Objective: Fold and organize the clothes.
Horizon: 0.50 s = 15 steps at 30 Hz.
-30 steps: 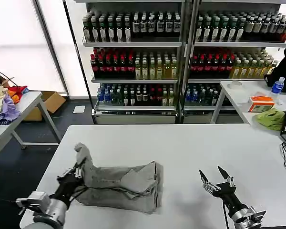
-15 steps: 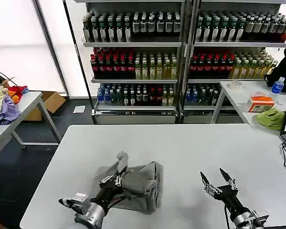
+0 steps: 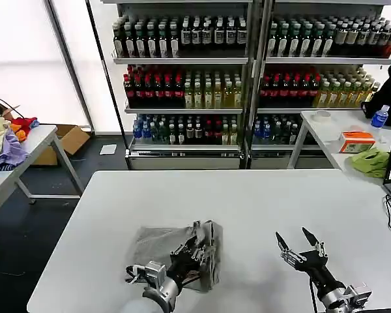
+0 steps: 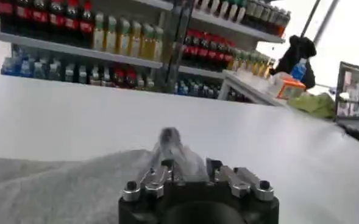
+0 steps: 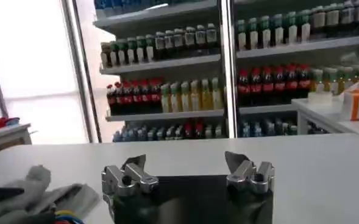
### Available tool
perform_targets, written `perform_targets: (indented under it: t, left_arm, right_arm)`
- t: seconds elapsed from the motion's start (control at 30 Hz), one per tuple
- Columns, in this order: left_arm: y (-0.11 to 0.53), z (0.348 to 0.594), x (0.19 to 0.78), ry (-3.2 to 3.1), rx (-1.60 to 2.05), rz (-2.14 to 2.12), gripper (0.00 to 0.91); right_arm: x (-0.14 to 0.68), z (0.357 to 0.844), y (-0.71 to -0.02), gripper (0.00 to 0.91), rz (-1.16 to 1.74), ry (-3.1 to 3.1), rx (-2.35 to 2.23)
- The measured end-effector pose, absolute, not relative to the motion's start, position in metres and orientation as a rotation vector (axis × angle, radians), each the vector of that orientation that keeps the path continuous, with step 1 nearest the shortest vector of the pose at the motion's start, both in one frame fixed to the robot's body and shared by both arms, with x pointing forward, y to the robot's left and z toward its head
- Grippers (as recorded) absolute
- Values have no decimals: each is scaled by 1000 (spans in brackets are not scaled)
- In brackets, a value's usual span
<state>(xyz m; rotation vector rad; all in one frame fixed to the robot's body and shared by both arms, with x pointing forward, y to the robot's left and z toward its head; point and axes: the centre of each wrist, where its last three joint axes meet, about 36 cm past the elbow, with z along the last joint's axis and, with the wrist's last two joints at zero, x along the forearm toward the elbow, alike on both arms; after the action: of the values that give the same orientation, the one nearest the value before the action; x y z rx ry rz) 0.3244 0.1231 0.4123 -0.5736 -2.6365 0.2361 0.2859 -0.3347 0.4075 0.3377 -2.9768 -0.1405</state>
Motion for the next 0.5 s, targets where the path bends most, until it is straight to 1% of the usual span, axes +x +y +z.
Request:
perform_targets:
  t: [0.07, 0.17, 0.3, 0.4, 0.5]
  left_arm:
    - [126, 418, 324, -2649, -570, 240, 907]
    - [137, 433, 322, -2678, -554, 260, 907]
    - [164, 452, 319, -2733, -488, 260, 907]
    - [190, 458, 318, -2766, -397, 228, 907]
    - [212, 458, 316, -2774, -294, 177, 907]
  right_arm:
    - [287, 407, -335, 907, -147, -2977, 340]
    - [289, 406, -334, 907, -155, -2976, 343]
    - [292, 403, -332, 907, -162, -2974, 353]
    - [294, 401, -331, 907, -164, -2972, 362]
    - [297, 398, -330, 907, -166, -2969, 367]
